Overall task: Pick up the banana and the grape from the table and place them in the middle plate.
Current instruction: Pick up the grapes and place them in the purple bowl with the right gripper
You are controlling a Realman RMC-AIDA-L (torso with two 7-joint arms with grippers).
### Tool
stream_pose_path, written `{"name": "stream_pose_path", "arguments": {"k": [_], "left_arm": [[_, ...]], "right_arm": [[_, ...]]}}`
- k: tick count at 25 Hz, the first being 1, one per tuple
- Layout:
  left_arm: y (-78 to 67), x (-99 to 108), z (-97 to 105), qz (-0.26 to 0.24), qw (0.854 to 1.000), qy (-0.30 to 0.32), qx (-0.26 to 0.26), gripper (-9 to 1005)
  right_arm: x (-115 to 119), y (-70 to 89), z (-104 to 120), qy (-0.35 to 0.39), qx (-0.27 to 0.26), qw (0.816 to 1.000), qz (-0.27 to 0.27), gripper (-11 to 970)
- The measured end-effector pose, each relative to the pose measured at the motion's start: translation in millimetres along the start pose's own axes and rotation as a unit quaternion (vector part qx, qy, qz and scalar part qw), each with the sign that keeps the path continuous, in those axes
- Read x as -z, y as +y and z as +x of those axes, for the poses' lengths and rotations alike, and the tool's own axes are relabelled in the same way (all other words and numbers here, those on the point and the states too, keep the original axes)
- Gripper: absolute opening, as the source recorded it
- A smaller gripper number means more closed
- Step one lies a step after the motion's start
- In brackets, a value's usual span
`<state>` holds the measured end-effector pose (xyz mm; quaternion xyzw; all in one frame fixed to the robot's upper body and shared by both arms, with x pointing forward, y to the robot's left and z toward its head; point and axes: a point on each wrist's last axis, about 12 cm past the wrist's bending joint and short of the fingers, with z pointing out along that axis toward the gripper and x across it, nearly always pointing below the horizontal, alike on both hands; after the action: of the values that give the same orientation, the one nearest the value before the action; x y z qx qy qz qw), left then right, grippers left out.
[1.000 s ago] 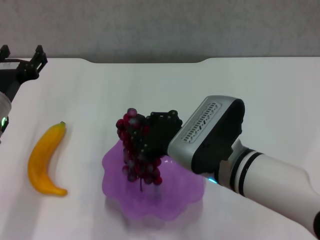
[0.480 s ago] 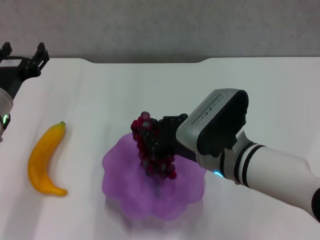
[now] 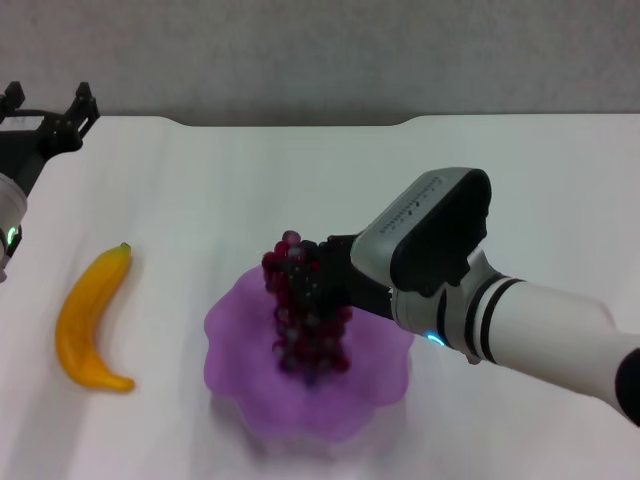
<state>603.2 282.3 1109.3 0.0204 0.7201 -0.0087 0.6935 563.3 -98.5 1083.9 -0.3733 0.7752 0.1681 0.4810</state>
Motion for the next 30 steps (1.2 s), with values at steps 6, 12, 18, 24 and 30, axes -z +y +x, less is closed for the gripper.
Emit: {"name": "stream_pose_path", "arguments": {"k": [6,12,18,24,30], "left_arm": [[-0.7,0,0,0.001,1.000,-0.001,0.001,831],[-0.9,0,0,0.001,1.000,-0.001,0.001,831],[-1.0,0,0,0.001,1.000,-0.001,0.001,831],[-1.1,0,-1,0.001,1.000,-0.001,0.001,831],[-1.1,0,-1,0.001,1.000,-0.001,0.001,831]], "right_arm": [[-2,-0.4,0,0.007,0.000,1.000,-0.004,264],[-2,-4.2,-3,0.009,-0.001,1.000,-0.002,265],[-1,-10.8,-4,0.006,-0.016,1.000,0.008,267],[-2,-12.2,-6,0.004,-0.015,1.000,0.010,492],[-2,-13.9,-9,0.000,-0.003,1.000,0.012,743]]}}
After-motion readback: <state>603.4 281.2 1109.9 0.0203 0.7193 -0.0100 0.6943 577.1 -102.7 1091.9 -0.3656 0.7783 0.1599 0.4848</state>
